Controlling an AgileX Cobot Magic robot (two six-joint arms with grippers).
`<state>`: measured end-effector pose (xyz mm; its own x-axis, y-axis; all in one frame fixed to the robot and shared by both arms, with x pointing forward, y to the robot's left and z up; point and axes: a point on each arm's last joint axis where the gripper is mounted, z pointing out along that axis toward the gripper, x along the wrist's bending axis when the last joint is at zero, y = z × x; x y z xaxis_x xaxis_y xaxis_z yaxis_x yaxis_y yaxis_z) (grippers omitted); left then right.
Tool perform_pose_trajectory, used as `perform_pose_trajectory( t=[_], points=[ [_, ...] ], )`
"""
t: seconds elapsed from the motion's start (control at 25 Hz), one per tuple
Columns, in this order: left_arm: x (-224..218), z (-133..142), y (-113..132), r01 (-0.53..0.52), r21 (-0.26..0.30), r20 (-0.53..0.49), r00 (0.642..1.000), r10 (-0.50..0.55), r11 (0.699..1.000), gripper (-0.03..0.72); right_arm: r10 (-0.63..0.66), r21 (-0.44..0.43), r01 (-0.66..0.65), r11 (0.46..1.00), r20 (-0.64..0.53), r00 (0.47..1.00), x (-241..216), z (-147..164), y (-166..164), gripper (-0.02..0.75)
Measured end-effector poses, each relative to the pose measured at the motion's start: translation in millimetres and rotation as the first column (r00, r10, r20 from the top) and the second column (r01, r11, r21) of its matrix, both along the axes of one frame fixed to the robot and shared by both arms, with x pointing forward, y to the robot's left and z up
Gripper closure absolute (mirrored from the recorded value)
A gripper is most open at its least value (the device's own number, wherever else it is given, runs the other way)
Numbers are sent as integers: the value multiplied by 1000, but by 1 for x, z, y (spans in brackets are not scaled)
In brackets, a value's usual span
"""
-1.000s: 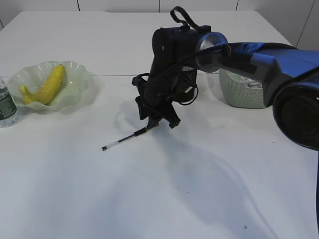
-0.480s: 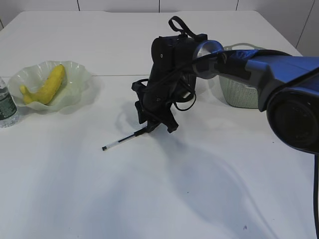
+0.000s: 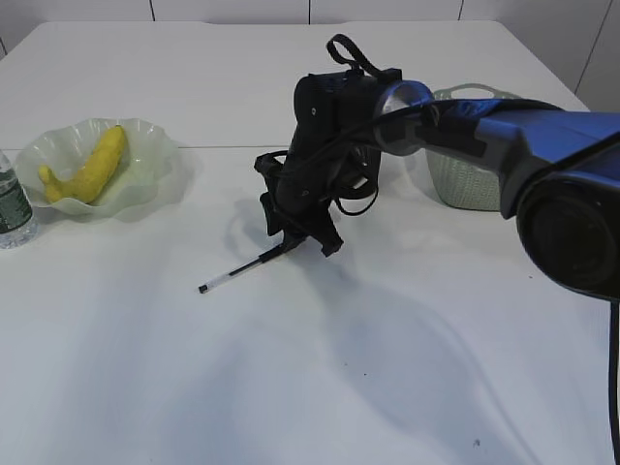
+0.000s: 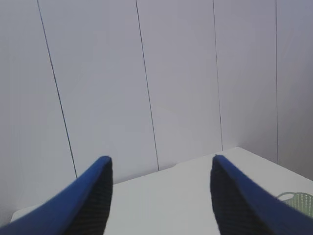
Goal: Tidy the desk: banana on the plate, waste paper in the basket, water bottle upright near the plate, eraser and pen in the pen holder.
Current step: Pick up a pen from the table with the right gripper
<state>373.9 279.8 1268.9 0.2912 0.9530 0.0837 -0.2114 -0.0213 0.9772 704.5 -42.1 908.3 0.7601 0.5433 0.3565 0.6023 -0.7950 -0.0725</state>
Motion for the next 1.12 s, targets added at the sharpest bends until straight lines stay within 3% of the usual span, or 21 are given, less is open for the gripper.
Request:
perform_pose_trajectory(
  t=[1.12],
  points=[
    [0,0,0,2,-1,-2,1000,-2,1000,245,12,-62,-15,998,-58,998,-5,-5,-5,486]
  ],
)
